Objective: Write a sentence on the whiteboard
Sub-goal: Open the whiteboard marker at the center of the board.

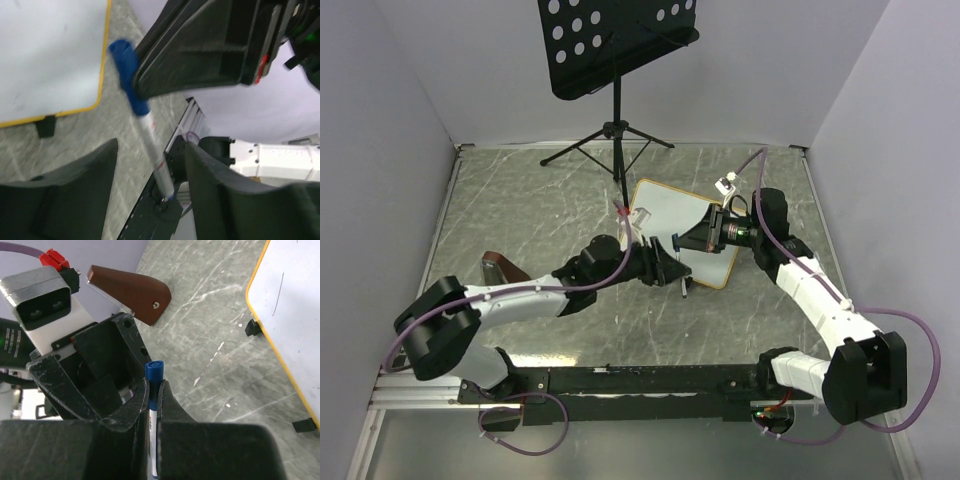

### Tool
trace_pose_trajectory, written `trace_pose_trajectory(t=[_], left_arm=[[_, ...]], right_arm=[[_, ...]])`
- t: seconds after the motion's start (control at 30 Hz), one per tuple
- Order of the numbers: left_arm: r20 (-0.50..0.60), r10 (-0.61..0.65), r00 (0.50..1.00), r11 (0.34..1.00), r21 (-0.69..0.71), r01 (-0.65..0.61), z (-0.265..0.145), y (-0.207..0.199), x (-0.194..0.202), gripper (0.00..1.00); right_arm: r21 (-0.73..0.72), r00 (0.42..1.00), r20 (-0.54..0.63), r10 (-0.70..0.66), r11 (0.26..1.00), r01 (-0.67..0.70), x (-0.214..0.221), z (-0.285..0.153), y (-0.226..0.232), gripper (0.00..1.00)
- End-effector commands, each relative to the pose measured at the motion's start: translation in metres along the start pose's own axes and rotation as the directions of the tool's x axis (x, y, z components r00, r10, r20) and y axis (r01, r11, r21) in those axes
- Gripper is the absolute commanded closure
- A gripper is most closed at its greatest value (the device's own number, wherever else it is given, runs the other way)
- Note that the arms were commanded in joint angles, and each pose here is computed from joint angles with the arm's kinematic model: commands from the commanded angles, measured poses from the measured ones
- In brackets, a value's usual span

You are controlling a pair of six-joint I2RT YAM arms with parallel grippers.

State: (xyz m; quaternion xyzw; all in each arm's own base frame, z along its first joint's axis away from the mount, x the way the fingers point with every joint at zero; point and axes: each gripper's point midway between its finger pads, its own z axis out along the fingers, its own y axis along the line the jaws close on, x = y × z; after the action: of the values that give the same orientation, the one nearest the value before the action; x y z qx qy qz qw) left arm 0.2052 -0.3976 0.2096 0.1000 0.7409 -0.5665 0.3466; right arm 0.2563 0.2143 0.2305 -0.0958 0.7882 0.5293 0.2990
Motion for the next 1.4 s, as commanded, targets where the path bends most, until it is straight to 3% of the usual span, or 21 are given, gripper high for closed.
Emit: trace_pose_trajectory(t=[0.0,0.03,0.17,0.2,0.27,0.33,0.37,0.4,0.43,0.47,0.5,0.53,0.57,0.63,0.83,0.97,1.27,1.33,1.37], left_arm=[[0.034,0.008,0.999,0.995,0.104,-0.012,0.017,-0.034,-0.017,0.47],[0.028,0.006,1.000,0.994,0.105,-0.009,0.018,-0.033,-0.016,0.49],[0.003,0.004,1.000,0.996,0.090,-0.004,0.017,-0.028,-0.009,0.94],[0.000,0.018,1.000,0.996,0.090,-0.018,0.016,-0.028,-0.008,0.99],[-0.024,0.042,0.999,0.996,0.084,-0.040,0.010,-0.028,-0.004,0.99],[-0.051,0.139,0.989,0.988,0.076,-0.135,0.006,-0.025,-0.003,0.99],[-0.135,0.175,0.975,0.983,0.079,-0.165,-0.002,-0.022,0.011,0.99],[-0.158,0.267,0.951,0.962,0.104,-0.253,-0.005,-0.022,0.012,0.99],[-0.179,0.308,0.935,0.949,0.124,-0.289,-0.011,-0.023,0.012,0.99],[-0.267,0.322,0.908,0.945,0.146,-0.293,-0.022,-0.018,0.027,0.99],[-0.281,0.391,0.877,0.919,0.183,-0.351,-0.027,-0.019,0.028,0.99],[-0.305,0.411,0.859,0.909,0.202,-0.364,-0.034,-0.019,0.029,0.99],[-0.365,0.410,0.836,0.911,0.201,-0.359,-0.042,-0.014,0.039,0.99],[-0.388,0.454,0.802,0.890,0.233,-0.392,-0.048,-0.016,0.039,0.99],[-0.418,0.464,0.781,0.885,0.250,-0.392,-0.050,-0.019,0.039,0.99],[-0.408,0.460,0.788,0.886,0.265,-0.380,-0.046,-0.023,0.038,0.99],[-0.409,0.450,0.794,0.890,0.277,-0.362,-0.043,-0.024,0.037,0.99],[-0.403,0.449,0.798,0.890,0.277,-0.361,-0.044,-0.025,0.035,0.99],[-0.399,0.442,0.804,0.894,0.269,-0.358,-0.043,-0.024,0.035,0.99]], right_arm=[[-0.061,0.998,0.063,0.020,0.998,-0.017,-0.014,-0.006,0.018,1.00],[-0.061,0.997,0.069,0.021,0.998,-0.017,-0.015,-0.007,0.018,1.00],[-0.053,0.996,0.089,0.010,0.999,-0.005,-0.015,-0.010,0.015,1.00],[-0.055,0.996,0.090,0.000,0.998,0.005,-0.015,-0.010,0.015,1.00],[-0.088,0.996,0.068,-0.063,0.994,0.069,-0.010,-0.011,0.020,1.00],[-0.156,0.986,0.034,-0.163,0.974,0.167,-0.004,-0.014,0.029,0.79],[-0.219,0.943,0.026,-0.333,0.918,0.330,-0.004,-0.016,0.037,0.66],[-0.320,0.941,-0.074,-0.330,0.902,0.291,0.020,-0.026,0.047,0.40],[-0.369,0.926,-0.109,-0.362,0.879,0.301,0.029,-0.032,0.052,0.31],[-0.413,0.846,-0.045,-0.532,0.780,0.469,0.021,-0.032,0.057,0.24],[-0.443,0.834,-0.042,-0.549,0.759,0.477,0.025,-0.036,0.060,0.14],[-0.463,0.852,-0.077,-0.518,0.776,0.429,0.035,-0.041,0.063,0.12],[-0.474,0.815,-0.046,-0.578,0.730,0.492,0.034,-0.041,0.063,0.10],[-0.478,0.823,-0.088,-0.562,0.749,0.460,0.043,-0.040,0.062,0.08],[-0.480,0.770,-0.170,-0.615,0.734,0.481,0.062,-0.029,0.057,0.17],[-0.485,0.776,-0.191,-0.601,0.745,0.458,0.066,-0.024,0.060,0.27],[-0.494,0.789,-0.228,-0.571,0.766,0.412,0.067,-0.019,0.059,0.66],[-0.505,0.793,-0.227,-0.565,0.765,0.400,0.067,-0.019,0.061,0.93],[-0.512,0.797,-0.225,-0.560,0.764,0.392,0.067,-0.019,0.062,1.00]])
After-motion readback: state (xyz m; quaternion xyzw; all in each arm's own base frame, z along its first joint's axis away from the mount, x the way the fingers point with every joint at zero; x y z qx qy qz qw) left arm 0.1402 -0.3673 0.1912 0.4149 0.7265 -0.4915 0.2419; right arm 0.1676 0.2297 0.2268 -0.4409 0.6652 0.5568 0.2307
